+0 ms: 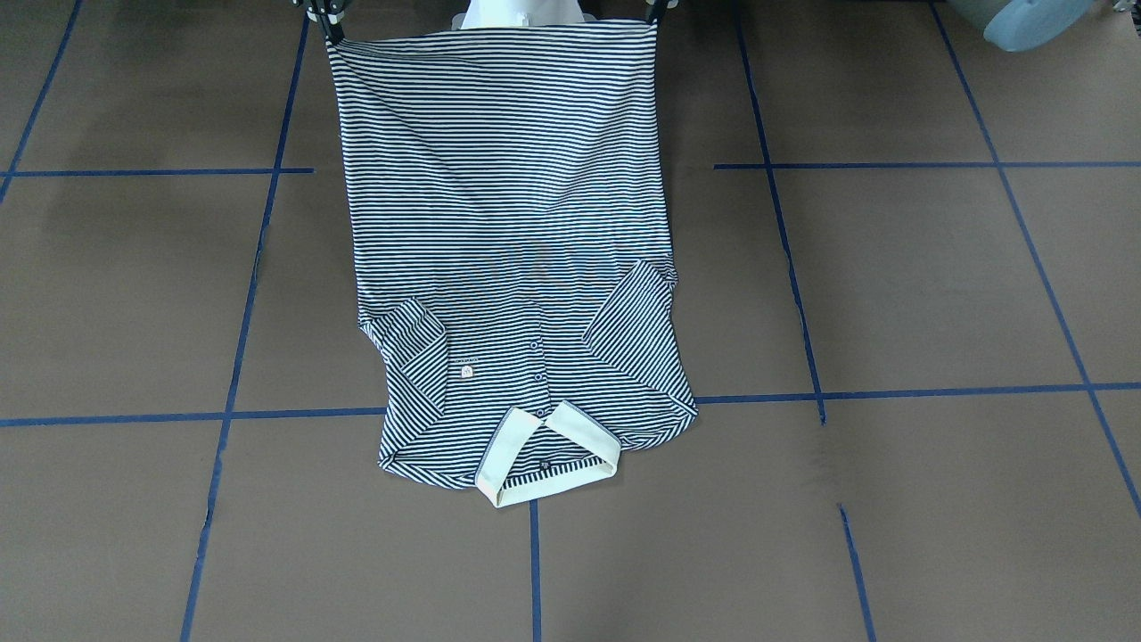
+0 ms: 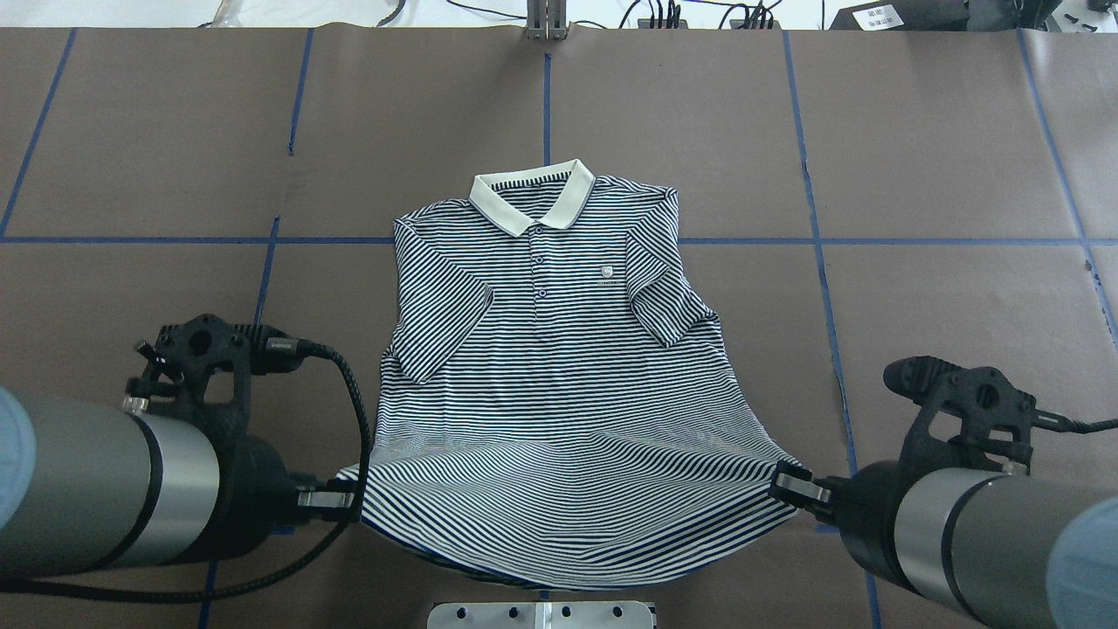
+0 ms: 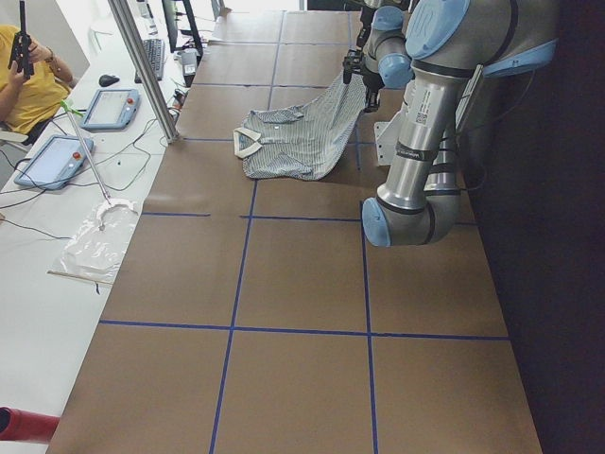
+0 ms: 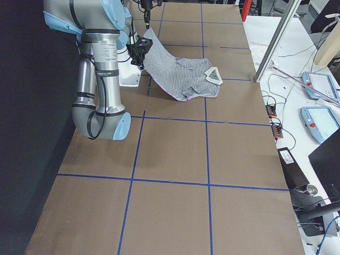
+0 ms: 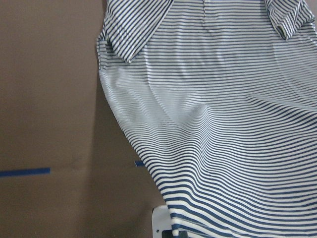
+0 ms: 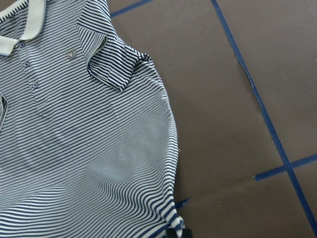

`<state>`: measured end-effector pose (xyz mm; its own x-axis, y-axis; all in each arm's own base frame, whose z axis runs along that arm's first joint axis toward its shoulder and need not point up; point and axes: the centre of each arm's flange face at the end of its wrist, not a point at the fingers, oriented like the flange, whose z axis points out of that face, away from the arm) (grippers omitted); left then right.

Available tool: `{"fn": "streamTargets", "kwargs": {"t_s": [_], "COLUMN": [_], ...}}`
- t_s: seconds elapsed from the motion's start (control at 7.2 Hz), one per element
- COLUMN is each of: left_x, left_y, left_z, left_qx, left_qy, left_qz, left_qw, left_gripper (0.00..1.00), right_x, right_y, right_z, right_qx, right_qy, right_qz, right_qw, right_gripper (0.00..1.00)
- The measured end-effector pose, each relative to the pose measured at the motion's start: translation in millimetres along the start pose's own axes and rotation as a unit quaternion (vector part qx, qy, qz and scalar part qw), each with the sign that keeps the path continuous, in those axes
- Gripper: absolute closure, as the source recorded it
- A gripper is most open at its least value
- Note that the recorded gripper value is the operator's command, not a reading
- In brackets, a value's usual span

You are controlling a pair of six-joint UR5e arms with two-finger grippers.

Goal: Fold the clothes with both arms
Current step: 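Carry the hem with both grippers over the shirt toward the collar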

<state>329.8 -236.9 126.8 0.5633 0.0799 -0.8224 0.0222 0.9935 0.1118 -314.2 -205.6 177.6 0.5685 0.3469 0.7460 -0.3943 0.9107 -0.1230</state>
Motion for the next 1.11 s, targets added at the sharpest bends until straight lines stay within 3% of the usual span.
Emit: {"fn": "streamTargets", "kwargs": {"t_s": [0.42,0.69,1.11], "left_x": [-10.5,-15.9,-42.9], "left_y": [-84.5,-144.1,-234.0], "left_z": [12.4,42.2,104.8], "left_qx": [0.059,0.087,0.119], "left_qy": [-0.046,-0.064,-0.086], "left_qz": [0.017,0.019,0.027], "left_qw": [0.9970,0.9939,0.9888], "left_gripper": [1.00,1.00,1.00], "right_x": [-57.7,-87.0,-116.6], "right_y": [-86.7,-148.3,-213.2], "right_z": [26.0,57.5,162.2], "right_qx": [0.045,0.068,0.088], "right_qy": [0.015,0.022,0.005], "right_qz": [-0.003,-0.002,0.006], "right_qw": [0.9989,0.9974,0.9961], "right_gripper": [1.00,1.00,1.00]}}
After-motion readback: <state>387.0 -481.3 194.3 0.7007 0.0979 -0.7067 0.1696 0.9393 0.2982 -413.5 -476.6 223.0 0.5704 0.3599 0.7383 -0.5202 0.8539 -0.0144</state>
